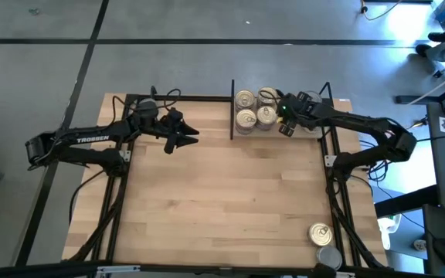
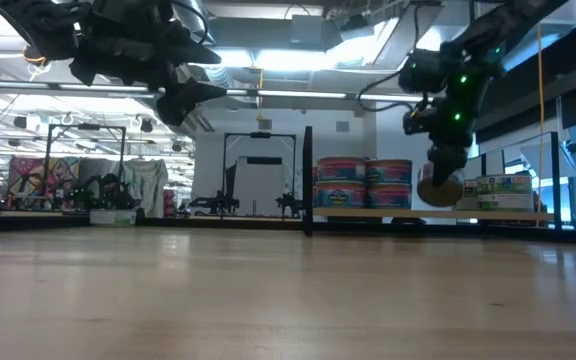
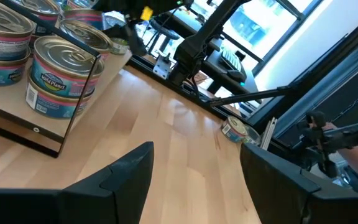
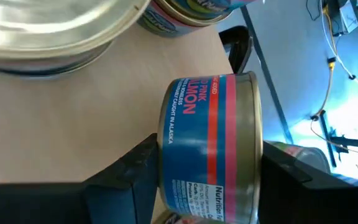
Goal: Stack canned seafood by type on shelf
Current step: Put the blue tuna can on the shelf
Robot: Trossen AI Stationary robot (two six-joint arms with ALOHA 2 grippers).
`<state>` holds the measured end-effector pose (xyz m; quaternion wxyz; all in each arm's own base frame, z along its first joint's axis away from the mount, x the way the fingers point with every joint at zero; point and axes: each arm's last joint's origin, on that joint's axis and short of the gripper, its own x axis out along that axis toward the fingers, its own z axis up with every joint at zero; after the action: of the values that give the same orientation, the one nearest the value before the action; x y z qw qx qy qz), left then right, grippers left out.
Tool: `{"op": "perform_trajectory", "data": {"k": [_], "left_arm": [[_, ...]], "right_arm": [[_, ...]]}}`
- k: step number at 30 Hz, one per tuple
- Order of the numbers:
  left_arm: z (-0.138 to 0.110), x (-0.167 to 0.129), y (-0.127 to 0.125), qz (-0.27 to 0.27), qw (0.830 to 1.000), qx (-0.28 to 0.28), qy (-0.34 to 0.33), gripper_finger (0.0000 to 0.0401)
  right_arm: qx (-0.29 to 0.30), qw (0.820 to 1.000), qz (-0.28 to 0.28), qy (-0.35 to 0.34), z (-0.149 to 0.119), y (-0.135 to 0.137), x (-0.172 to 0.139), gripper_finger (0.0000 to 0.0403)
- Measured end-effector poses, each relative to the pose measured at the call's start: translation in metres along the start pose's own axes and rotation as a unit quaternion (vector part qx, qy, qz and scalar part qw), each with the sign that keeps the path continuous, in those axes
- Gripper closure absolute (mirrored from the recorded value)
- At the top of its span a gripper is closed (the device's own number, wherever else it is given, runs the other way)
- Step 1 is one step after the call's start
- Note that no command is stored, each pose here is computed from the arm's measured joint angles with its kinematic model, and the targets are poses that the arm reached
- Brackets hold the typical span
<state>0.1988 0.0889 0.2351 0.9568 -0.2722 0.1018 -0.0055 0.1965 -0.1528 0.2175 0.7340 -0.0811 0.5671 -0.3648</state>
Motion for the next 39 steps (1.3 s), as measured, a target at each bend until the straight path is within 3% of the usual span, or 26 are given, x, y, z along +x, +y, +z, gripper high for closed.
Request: {"op": "perform_trajectory", "data": {"k": [10,16,25,32,39], "left_arm": [[0.000,0.000,0.000,0.000,1.000,0.004,0.000,0.0164],[0.000,0.000,0.000,0.000,1.000,0.003,0.000,0.0164],[0.000,0.000,0.000,0.000,1.000,0.003,0.000,0.0164],[0.000,0.000,0.000,0.000,1.000,0.004,0.000,0.0164],[0.000,0.000,0.000,0.000,1.000,0.003,0.000,0.0164]], "right_arm": [[0.000,0.999,-0.042,0.014,0.007,-0.008,0.033,0.0208],[-0.011,0.999,-0.047,0.016,0.008,-0.010,0.037,0.0208],[-0.016,0.999,-0.039,0.013,0.008,-0.009,0.038,0.0099],[-0.003,1.000,-0.031,-0.001,0.007,-0.012,0.030,0.0086],[0.023,0.999,0.029,-0.023,0.000,-0.016,0.009,0.0085]]}}
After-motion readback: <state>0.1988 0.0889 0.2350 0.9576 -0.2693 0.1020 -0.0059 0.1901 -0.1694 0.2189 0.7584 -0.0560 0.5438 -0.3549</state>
